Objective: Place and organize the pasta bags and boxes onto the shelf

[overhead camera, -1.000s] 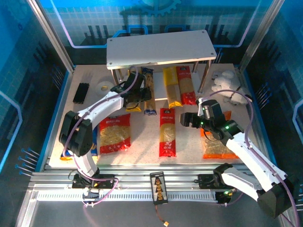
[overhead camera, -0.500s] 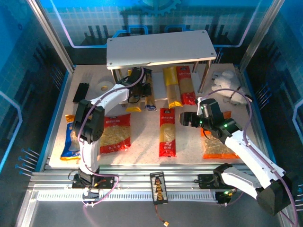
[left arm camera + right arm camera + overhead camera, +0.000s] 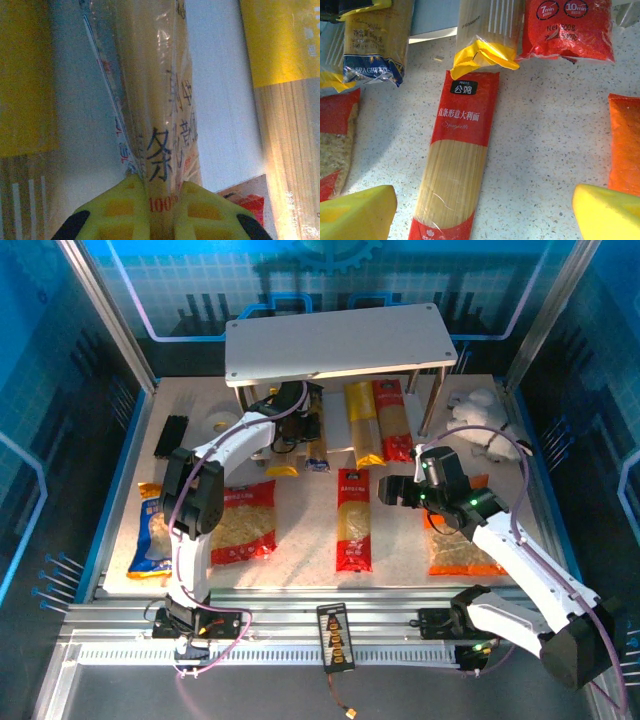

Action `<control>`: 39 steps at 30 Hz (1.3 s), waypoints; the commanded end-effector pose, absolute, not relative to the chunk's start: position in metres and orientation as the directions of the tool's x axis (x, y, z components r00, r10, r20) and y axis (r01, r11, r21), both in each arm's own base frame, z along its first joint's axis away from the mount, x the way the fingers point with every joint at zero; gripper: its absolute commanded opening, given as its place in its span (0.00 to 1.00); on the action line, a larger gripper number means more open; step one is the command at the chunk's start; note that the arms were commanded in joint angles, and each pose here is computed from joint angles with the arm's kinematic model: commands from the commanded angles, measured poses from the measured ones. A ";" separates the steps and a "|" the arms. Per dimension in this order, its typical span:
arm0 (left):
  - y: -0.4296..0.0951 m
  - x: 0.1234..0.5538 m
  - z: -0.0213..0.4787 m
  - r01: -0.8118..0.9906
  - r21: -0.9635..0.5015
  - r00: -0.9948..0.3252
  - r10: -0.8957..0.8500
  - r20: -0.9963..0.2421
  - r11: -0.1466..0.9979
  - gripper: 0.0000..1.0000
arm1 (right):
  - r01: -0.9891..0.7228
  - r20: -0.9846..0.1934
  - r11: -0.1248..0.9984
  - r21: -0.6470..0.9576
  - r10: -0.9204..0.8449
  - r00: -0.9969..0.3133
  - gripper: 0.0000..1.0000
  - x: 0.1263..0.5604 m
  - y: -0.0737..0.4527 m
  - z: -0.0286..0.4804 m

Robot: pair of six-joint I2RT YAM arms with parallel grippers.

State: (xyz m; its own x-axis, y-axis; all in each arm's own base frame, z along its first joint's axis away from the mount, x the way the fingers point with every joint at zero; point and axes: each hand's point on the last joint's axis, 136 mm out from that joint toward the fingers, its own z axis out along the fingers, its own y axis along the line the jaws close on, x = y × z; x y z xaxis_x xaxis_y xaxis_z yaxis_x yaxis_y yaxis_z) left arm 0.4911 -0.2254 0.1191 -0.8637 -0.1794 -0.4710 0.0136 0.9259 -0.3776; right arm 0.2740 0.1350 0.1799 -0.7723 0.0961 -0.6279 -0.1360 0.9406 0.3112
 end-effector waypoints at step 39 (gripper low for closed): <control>-0.217 0.422 0.234 0.199 -0.260 -0.680 -0.058 -0.731 0.945 0.51 | -0.172 -0.557 0.951 0.255 -0.001 -0.831 0.92 0.249 0.161 0.153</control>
State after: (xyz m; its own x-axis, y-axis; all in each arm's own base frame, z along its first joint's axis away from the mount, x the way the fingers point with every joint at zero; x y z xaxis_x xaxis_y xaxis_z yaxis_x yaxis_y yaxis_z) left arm 0.4330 -0.2120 0.1792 -0.7975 -0.0748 -0.5986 0.1263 0.9496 -0.2869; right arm 0.2560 0.1593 0.1581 -0.8207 -0.0001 -0.5713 -0.1873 0.9448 0.2690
